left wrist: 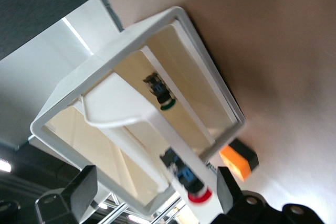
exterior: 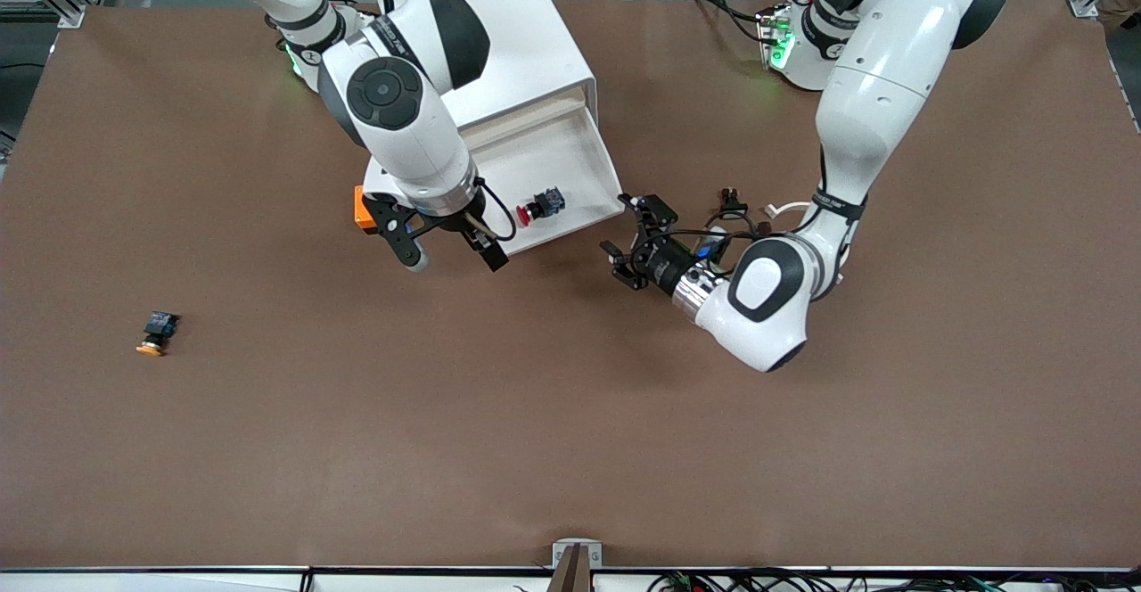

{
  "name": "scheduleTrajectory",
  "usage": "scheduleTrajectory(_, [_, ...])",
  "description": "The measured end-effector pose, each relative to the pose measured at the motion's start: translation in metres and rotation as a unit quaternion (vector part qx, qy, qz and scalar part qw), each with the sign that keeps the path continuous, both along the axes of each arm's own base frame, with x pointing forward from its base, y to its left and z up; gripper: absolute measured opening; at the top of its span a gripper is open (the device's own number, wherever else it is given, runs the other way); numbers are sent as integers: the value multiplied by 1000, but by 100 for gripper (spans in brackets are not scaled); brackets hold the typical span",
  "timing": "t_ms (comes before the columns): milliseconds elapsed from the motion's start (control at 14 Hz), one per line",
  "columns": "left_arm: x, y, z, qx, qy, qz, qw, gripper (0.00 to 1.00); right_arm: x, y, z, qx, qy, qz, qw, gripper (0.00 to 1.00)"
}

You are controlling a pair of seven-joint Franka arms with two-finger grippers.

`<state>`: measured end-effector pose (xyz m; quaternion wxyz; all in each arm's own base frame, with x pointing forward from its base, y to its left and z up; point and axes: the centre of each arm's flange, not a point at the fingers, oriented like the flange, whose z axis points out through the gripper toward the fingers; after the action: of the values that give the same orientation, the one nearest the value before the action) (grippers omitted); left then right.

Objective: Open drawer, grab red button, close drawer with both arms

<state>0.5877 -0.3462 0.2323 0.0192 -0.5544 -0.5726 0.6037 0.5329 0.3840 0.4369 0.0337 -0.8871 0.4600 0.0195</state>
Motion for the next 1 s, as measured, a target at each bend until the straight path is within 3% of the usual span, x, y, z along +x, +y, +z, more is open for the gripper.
scheduleTrajectory(214, [20,21,15,-90,-105,-17,990,100,-11,20,-11,-2,3,-3,1000,100])
scheduleTrajectory(500, [37,51,21,-166,-257,-73,949,100,-28,43,-22,-9,11,13,1000,100])
scheduleTrajectory(714, [50,70,31,-178,-347,-125,912,100,-47,60,-32,-22,28,31,999,100])
scheduleTrajectory(1000, [71,85,60,-128,-430,-183,875,100,-70,82,-56,-38,43,42,997,100])
